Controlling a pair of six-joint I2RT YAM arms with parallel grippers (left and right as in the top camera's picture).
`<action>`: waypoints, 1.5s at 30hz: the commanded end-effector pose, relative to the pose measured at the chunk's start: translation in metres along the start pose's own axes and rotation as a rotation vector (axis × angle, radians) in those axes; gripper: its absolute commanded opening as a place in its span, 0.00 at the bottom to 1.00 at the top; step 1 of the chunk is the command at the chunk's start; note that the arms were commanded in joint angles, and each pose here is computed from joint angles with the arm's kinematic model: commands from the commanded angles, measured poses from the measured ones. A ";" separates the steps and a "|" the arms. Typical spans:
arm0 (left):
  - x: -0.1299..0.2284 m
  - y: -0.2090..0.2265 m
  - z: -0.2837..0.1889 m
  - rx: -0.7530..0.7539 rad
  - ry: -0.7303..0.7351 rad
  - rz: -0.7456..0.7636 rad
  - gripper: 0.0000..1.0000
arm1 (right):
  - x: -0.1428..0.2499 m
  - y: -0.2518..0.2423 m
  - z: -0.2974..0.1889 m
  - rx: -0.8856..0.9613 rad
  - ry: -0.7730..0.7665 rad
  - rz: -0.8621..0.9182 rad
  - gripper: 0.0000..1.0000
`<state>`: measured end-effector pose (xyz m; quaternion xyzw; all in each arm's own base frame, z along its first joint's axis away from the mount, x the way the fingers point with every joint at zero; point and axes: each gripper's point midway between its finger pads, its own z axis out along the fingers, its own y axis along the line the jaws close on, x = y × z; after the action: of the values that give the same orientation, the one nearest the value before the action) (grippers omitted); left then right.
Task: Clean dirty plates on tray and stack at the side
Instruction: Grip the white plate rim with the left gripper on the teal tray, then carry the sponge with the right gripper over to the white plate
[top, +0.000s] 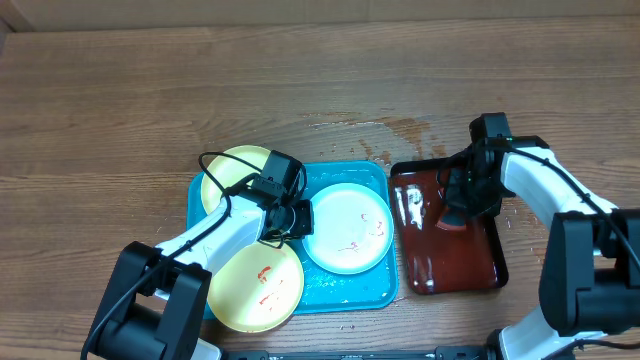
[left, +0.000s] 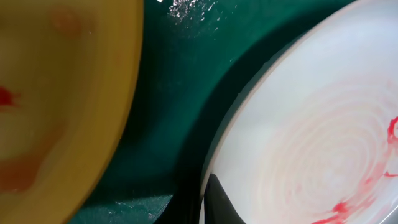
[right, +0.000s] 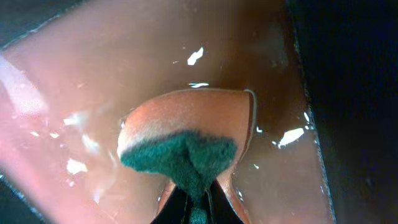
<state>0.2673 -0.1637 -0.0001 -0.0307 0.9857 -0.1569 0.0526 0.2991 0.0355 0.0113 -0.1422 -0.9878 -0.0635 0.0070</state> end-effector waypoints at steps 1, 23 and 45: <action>0.012 0.025 0.017 -0.116 0.029 -0.048 0.04 | -0.007 0.008 -0.031 -0.037 -0.075 0.004 0.04; 0.006 0.048 0.013 -0.243 -0.035 -0.196 0.04 | 0.037 0.004 0.013 -0.110 -0.005 0.047 0.04; 0.011 0.079 -0.001 -0.425 -0.051 -0.200 0.04 | 0.012 0.053 -0.074 -0.152 -0.098 -0.258 0.04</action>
<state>0.2727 -0.1380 0.0008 -0.1219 0.9877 -0.0724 0.0659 0.2994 0.0706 0.0801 -0.0451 -0.9902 -0.1247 -0.0441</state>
